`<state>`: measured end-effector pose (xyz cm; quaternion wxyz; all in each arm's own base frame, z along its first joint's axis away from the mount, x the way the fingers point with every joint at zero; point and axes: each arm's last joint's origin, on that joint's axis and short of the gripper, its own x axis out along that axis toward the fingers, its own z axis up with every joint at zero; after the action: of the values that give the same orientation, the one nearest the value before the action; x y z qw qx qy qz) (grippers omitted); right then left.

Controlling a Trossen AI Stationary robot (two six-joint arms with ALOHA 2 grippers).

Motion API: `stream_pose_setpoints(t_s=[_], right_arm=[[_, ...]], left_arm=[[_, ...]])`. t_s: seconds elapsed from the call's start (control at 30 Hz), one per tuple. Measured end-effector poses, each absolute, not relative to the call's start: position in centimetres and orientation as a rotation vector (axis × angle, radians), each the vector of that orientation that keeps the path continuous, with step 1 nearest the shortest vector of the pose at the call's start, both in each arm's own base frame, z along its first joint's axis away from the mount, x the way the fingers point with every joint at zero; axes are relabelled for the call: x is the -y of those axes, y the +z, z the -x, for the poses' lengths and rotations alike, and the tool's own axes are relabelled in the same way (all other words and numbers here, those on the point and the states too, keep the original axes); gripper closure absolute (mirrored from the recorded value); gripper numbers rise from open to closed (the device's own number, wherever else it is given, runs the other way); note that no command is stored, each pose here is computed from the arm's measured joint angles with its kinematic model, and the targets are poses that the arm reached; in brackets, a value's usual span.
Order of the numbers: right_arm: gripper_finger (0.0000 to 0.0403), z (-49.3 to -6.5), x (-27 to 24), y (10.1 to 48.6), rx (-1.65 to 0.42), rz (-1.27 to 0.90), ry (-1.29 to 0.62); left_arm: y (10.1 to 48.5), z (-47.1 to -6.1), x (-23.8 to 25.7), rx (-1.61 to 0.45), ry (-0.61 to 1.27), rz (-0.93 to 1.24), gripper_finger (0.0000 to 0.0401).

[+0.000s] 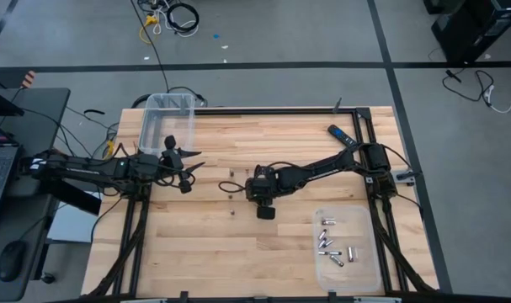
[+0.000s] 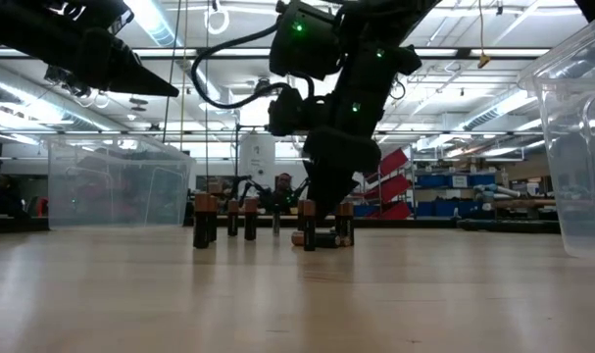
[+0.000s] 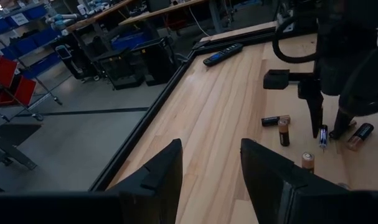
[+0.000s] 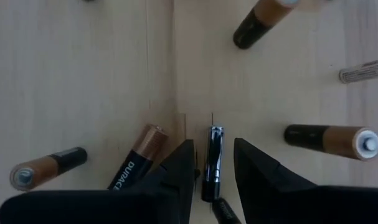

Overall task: Sort batteries
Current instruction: Put the black and silver battery into the bottom transparent bin

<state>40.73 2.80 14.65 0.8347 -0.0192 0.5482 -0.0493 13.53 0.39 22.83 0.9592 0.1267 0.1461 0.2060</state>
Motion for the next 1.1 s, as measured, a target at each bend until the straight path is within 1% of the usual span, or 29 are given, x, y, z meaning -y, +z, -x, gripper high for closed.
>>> stream_pose_setpoints(t_s=[0.2, 0.47, 0.6, 0.8, 0.87, 1.0, 1.1], right_arm=[[0.0304, -40.2, -2.7, 13.6, -1.167, 0.026, -0.114], [0.0308, -40.4, -2.5, 13.8, -1.145, 0.027, -0.110], [0.0329, -40.6, -2.4, 13.2, -1.152, 0.021, -0.093], [0.0387, -40.8, -2.5, 11.9, -1.181, 0.028, -0.065], [0.0392, -40.8, -2.5, 11.9, -1.184, 0.028, -0.065], [0.0388, -40.8, -2.5, 12.0, -1.176, 0.021, -0.069], [0.0392, -40.9, -2.5, 12.8, -1.165, 0.032, -0.075]], left_arm=[[22.8, -13.5, -0.4, -0.296, 0.417, -0.258, 0.0240], [22.8, -13.5, -0.4, -0.295, 0.417, -0.257, 0.0240], [22.8, -13.5, -0.4, -0.295, 0.418, -0.257, 0.0240], [22.8, -13.5, -0.4, -0.295, 0.418, -0.257, 0.0240], [22.8, -13.5, -0.4, -0.295, 0.418, -0.257, 0.0240], [22.8, -13.5, -0.4, -0.295, 0.418, -0.257, 0.0240], [22.8, -13.5, -0.4, -0.295, 0.418, -0.257, 0.0240]])
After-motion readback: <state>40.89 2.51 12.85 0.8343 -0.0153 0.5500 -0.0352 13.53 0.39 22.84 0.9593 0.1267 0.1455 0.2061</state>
